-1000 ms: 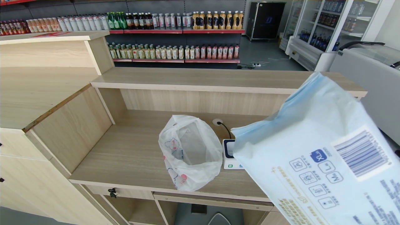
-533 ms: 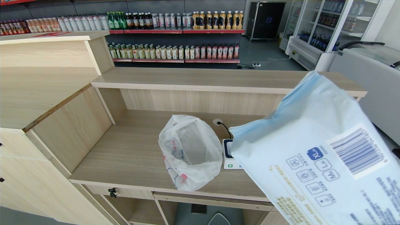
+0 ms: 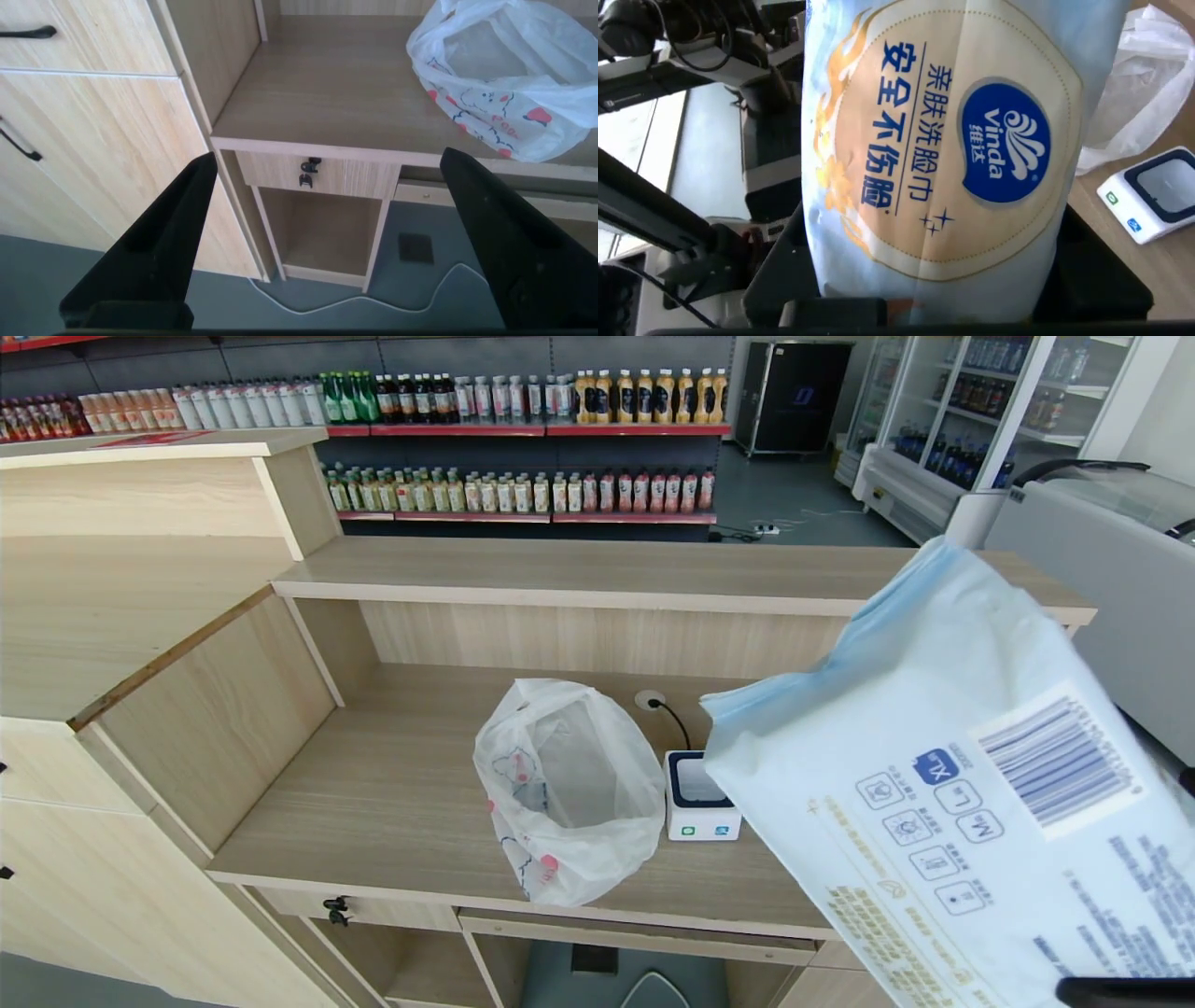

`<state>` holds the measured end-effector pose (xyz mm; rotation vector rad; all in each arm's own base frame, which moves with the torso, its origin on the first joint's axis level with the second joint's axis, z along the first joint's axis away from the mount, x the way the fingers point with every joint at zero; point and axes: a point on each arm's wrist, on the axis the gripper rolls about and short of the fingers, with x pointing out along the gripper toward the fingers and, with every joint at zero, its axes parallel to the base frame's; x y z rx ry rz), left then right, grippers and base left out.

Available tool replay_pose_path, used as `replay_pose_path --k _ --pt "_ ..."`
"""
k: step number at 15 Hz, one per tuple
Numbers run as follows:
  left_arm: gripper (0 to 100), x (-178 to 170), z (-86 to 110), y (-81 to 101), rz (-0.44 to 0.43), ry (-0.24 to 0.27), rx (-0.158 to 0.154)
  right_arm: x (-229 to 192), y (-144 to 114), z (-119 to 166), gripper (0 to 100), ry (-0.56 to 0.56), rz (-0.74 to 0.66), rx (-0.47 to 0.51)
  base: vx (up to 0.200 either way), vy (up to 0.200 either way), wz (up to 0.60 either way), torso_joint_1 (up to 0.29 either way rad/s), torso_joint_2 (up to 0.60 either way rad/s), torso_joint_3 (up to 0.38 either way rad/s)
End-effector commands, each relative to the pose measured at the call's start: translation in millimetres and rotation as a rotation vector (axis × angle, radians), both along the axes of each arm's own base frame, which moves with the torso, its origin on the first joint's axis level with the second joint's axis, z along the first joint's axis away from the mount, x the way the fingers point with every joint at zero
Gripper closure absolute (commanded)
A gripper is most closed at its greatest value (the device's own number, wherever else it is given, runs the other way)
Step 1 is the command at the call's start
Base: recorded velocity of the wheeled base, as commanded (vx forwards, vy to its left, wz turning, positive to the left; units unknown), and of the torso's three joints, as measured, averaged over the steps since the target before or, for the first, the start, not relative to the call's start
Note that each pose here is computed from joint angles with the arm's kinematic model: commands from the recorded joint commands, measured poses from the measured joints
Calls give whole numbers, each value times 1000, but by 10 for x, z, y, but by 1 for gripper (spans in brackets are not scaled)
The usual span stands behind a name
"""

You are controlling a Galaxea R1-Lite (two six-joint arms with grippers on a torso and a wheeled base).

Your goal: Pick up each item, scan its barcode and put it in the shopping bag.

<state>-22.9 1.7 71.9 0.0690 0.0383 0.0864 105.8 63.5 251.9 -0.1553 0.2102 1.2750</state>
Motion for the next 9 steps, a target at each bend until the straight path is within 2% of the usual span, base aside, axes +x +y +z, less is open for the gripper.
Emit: replay_pose_path --k 1,3,4,5,9 --pt "0 0 0 0 0 0 0 131 -306 47 100 -80 -283 -32 0 0 0 0 0 0" --pt "0 0 0 0 0 0 0 224 -528 9 100 -109 -479 -88 0 0 0 0 0 0" --pt "0 0 0 0 0 0 0 299 -709 -112 100 -92 -627 -147 0 0 0 0 0 0" --pt "0 0 0 0 0 0 0 388 -811 -203 100 -71 -686 -152 0 0 0 0 0 0" --pt "0 0 0 0 0 0 0 672 -951 -506 100 -29 -720 -166 0 0 0 0 0 0"
